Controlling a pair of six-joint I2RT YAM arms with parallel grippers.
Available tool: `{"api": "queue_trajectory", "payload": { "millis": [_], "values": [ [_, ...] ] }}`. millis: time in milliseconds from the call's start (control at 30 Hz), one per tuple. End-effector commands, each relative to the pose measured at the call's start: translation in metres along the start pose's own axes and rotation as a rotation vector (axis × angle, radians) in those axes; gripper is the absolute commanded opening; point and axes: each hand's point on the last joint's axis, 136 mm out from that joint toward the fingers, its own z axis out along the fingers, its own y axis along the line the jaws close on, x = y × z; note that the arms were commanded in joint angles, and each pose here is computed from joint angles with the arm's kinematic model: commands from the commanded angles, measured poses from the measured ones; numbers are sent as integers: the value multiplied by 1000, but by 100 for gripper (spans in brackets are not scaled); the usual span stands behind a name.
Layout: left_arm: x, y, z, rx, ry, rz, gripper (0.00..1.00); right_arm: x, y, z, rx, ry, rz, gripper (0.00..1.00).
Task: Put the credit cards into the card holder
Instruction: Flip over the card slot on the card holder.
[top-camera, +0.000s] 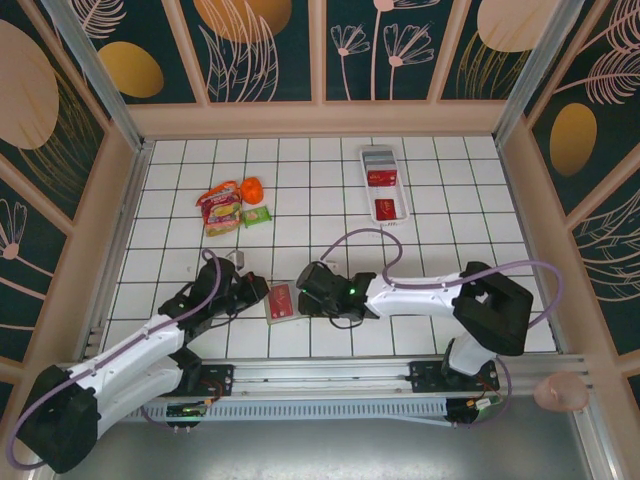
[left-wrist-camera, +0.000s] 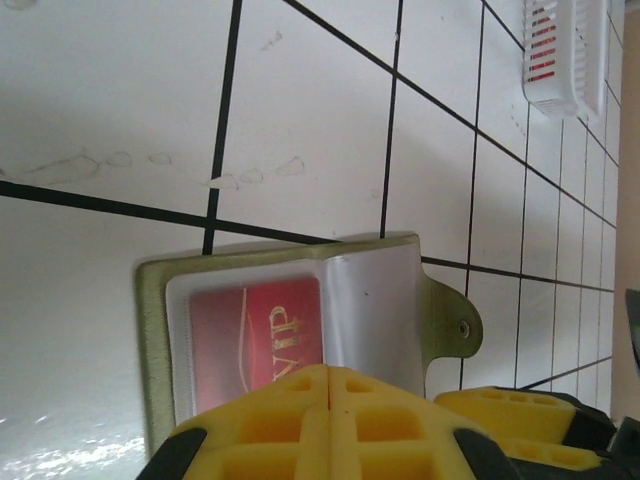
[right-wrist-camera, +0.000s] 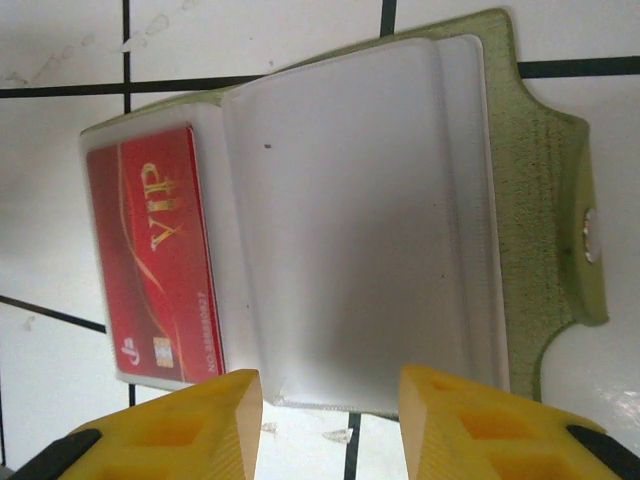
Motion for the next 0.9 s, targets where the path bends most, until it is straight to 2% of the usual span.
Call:
{"api": "queue_trajectory", "payload": {
  "millis": [0, 100, 400, 867],
  "values": [
    [10, 0, 6, 33, 44, 0, 1, -5, 11, 4, -13, -16, 3, 43],
    [17, 3, 11, 34, 77, 1, 0, -5, 9, 9, 1, -14, 5, 48],
    [27, 15, 21, 5, 105, 1, 0, -2, 4, 20, 20, 5, 13, 54],
    [33, 53, 27, -136, 99, -14, 0, -6, 39, 26, -152, 1, 35, 54]
  ]
}}
